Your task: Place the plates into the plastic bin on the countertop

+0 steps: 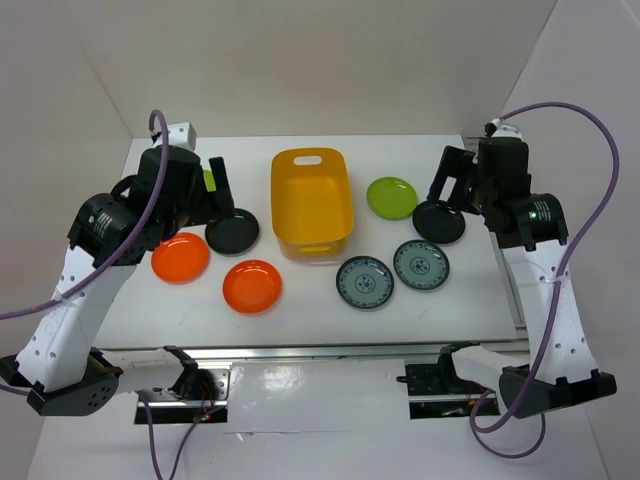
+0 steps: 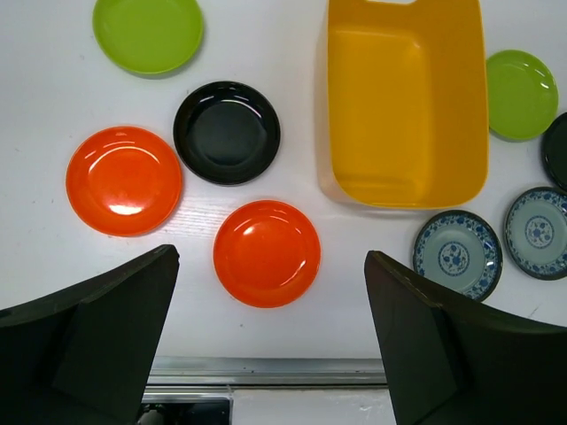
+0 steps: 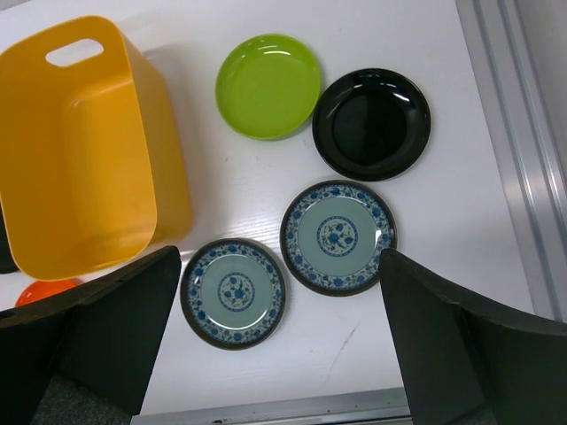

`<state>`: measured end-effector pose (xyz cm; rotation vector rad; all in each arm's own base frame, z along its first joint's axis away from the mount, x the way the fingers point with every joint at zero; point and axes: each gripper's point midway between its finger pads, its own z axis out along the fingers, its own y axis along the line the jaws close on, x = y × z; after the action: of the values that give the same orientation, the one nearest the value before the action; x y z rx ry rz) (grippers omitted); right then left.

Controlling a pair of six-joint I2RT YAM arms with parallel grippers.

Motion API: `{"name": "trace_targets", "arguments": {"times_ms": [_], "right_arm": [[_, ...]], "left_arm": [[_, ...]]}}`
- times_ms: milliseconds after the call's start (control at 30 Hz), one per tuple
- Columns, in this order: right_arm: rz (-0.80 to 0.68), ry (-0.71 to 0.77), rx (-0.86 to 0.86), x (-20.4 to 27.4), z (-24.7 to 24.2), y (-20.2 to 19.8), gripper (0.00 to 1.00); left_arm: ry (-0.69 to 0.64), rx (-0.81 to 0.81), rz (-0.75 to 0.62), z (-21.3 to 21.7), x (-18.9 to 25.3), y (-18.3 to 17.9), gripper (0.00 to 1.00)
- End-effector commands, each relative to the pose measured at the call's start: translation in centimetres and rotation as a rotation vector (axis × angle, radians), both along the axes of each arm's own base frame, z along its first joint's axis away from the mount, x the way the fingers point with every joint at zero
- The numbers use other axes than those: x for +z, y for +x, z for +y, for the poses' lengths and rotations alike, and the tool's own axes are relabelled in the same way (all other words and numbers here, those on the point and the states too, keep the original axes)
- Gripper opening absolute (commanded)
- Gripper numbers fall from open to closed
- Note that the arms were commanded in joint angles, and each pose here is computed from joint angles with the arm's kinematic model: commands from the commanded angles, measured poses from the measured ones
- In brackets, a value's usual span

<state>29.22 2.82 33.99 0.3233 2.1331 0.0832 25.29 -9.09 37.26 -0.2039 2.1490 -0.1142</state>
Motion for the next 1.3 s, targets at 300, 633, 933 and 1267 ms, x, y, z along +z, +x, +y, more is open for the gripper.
{"name": "trace_targets", "arguments": {"times_ms": [300,633,933,1267], "right_arm": [[-0.007,0.167,-0.181,-10.0,-4.0,5.5,1.00],[0.071,0.217,-0.354,-19.2,-11.1,9.1,1.00],[0.152,0.200,-0.433,-26.0,-13.0,10.6,0.87],[0.219,0.147,-0.484,-30.6,-12.7,11.4,0.69]], "left_arm": [[-0.081,-0.085,-0.048,-2.3,0.7,0.8,1.00],[-0.132,-0.227,-0.032,-5.6,0.5,1.8,1.00],[-0.123,-0.308,-0.041,-7.3,0.2,2.9,1.00],[-0.123,-0.333,-0.028,-7.9,-0.2,3.1,1.00]]}}
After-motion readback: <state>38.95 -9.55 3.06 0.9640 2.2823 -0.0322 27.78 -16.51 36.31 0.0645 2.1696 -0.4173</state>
